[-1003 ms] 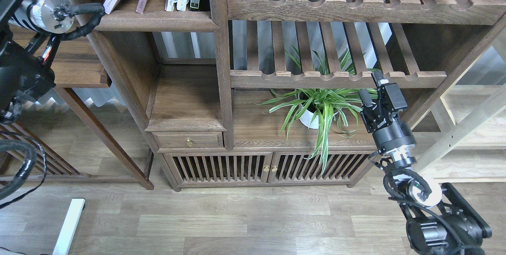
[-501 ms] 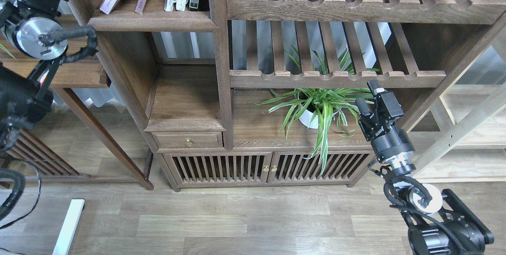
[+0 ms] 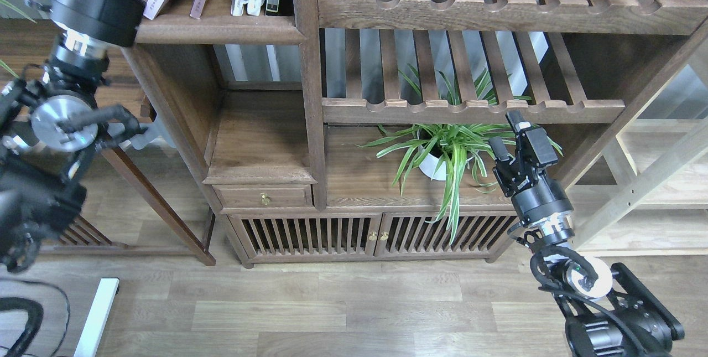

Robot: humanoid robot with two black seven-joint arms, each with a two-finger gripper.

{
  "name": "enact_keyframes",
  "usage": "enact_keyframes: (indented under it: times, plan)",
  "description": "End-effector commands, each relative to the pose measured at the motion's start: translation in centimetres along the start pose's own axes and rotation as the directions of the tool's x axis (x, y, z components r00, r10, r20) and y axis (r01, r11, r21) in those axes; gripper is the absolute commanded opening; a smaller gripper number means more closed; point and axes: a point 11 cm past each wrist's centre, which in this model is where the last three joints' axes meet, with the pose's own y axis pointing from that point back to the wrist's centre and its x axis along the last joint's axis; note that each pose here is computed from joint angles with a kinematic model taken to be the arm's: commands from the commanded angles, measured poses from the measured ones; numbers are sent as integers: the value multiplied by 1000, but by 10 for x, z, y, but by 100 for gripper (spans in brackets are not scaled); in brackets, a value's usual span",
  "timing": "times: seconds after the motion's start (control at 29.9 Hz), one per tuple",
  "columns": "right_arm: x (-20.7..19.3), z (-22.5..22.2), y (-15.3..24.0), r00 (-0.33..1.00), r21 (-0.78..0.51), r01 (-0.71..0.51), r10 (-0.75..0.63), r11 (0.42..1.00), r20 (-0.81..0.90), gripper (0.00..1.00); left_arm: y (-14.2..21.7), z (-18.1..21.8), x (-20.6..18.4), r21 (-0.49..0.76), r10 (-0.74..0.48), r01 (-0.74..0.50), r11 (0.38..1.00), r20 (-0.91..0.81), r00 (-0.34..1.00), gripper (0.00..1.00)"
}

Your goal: Organize books on shelf

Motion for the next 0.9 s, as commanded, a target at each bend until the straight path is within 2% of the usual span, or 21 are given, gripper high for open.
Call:
enact_keyframes:
  times: [0.0,0.17,0.47,0.87]
  plan:
    - [-7,14,-5,999,-21,31,-31,999,24,92,15,-18,-1,3,27,-27,1000,-63,998,99]
    - [-17,23,-8,998,-48,61,-60,997,27,92,31,-66,-22,24,40,-36,999,-201,979,99]
    - [-31,33,-15,994,-75,108,-106,991,33,92,53,-150,-63,190,67,4,982,-363,929,99]
    - [-38,40,-18,991,-88,133,-129,987,46,92,72,-178,-75,286,89,28,958,-388,917,99]
